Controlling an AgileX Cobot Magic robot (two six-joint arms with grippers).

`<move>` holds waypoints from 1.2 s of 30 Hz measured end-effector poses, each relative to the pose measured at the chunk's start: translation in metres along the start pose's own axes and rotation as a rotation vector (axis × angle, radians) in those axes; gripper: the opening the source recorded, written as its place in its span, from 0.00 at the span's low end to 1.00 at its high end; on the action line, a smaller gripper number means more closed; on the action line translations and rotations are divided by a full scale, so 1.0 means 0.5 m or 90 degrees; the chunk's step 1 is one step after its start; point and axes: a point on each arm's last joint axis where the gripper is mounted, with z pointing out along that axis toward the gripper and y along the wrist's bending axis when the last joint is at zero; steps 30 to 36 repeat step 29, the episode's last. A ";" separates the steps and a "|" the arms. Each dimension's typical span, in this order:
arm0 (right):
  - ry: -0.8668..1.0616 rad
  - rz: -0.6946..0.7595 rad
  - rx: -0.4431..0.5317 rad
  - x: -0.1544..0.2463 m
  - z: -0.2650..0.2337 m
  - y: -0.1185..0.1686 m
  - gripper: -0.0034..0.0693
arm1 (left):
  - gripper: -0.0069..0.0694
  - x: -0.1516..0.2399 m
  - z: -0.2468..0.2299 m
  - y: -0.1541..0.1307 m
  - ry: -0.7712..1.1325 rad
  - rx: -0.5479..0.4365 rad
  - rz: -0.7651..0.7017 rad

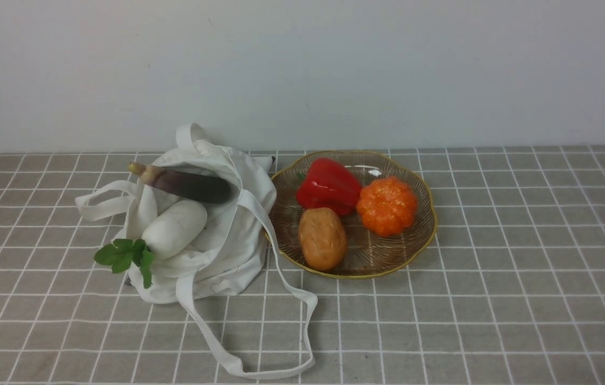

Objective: Take vegetables from bag on grey coffee tablecloth place on plate.

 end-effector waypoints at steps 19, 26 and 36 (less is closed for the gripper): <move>0.000 0.000 0.000 0.000 0.000 0.000 0.03 | 0.08 0.000 0.000 0.000 0.000 0.000 0.000; 0.000 0.000 0.000 0.000 0.000 0.000 0.03 | 0.08 0.000 0.000 0.000 0.000 0.000 0.000; 0.000 0.000 0.000 0.000 0.000 0.000 0.03 | 0.08 0.000 0.000 0.000 0.000 0.000 0.000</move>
